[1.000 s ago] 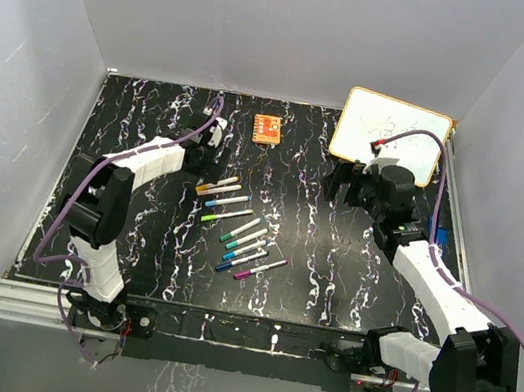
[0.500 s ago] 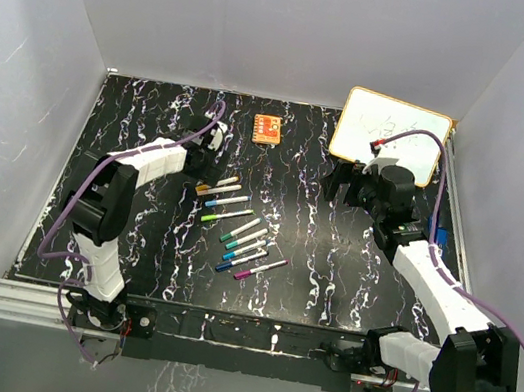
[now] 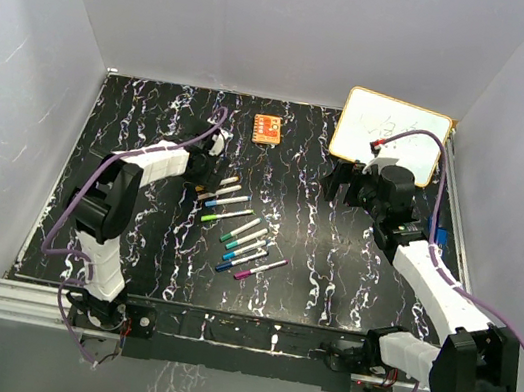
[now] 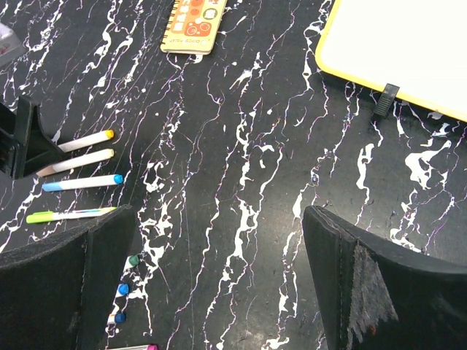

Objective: Open the pen caps

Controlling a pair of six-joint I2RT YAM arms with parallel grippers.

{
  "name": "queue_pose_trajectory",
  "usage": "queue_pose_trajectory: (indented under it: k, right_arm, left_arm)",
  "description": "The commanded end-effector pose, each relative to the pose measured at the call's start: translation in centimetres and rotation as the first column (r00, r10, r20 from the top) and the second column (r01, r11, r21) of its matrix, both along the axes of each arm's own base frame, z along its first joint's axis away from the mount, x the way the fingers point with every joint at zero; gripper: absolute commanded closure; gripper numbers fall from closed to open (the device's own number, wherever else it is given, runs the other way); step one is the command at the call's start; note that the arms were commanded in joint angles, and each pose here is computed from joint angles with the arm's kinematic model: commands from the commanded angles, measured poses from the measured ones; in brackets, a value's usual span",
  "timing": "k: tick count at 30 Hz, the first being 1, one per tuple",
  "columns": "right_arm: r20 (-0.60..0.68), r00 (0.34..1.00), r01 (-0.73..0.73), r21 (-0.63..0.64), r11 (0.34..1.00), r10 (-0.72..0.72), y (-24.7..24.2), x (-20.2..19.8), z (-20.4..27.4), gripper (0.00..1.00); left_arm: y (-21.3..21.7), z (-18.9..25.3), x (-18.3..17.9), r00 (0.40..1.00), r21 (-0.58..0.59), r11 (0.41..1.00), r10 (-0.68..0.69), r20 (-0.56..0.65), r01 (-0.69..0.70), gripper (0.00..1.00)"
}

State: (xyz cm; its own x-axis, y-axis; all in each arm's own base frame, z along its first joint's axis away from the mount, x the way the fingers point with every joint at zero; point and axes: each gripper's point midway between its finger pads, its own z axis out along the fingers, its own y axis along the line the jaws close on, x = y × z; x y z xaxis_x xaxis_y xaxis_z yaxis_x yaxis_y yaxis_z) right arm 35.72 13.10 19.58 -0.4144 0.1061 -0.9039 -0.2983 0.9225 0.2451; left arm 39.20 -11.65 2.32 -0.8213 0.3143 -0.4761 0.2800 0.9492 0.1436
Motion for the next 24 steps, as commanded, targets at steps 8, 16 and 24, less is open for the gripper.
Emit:
queue_pose_trajectory:
  k: [8,16,24]
  right_arm:
    - [0.100,0.995,-0.005,0.027,1.000,0.002,0.4,0.8,3.3,0.02]
    - [0.099,0.995,-0.003,0.030,1.000,0.000,0.4,0.7,3.3,0.02]
    - [0.100,0.995,-0.003,0.037,0.999,0.000,0.4,0.6,3.2,0.02]
  left_arm:
    - [-0.7,-0.9,-1.3,0.998,-0.015,1.000,-0.020,-0.063,0.019,0.22]
    - [-2.2,-1.4,-3.0,0.989,-0.105,0.994,-0.011,-0.148,-0.005,0.33]
    - [-2.3,-1.7,-4.3,0.985,-0.126,0.991,0.013,-0.171,-0.035,0.48]
